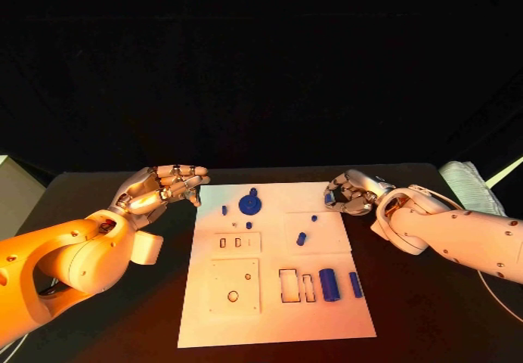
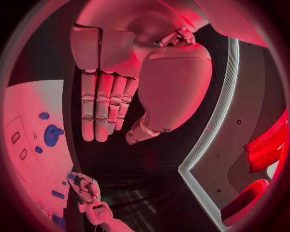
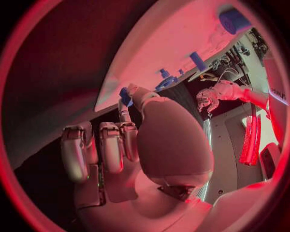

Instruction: Assemble the parts on the task board

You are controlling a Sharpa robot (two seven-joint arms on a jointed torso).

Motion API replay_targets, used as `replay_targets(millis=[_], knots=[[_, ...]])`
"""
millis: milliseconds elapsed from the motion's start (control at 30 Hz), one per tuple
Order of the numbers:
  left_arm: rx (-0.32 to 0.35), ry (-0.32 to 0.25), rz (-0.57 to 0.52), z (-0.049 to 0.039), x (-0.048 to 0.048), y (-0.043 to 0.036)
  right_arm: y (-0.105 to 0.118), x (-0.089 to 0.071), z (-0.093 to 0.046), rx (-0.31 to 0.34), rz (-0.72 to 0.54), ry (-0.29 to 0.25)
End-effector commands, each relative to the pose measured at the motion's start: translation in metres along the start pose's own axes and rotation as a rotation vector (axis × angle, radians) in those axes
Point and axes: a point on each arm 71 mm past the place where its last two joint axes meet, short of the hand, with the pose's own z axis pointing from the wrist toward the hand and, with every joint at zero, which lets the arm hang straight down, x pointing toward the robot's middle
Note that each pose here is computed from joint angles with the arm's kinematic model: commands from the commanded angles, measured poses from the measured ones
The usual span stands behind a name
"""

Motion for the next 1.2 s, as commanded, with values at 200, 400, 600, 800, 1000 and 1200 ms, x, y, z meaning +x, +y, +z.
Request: replay_targets(millis=[200,400,600,800,1000,1200], knots=[[0.006,0.015,-0.003,0.0008,0.0008,-0.0006,0.022,-0.015,0.003,0.039,0.019,-0.083],[0.004,0.015,-0.003,0.0030,0.0011,0.0007,0.060,-0.008,0.004,0.039,0.052,-0.052],[0.001,0.018,-0.004,0.0062,0.0025,0.0024,0.105,0.014,0.003,0.011,0.079,0.010],[-0.014,0.032,0.001,0.0104,0.0049,0.0061,0.149,0.039,0.000,-0.052,0.083,0.059],[-0.020,0.045,0.008,0.0135,0.0088,0.0086,0.177,0.064,-0.001,-0.093,0.072,0.096],[-0.023,0.051,0.009,0.0152,0.0113,0.0097,0.189,0.088,-0.002,-0.098,0.062,0.135]])
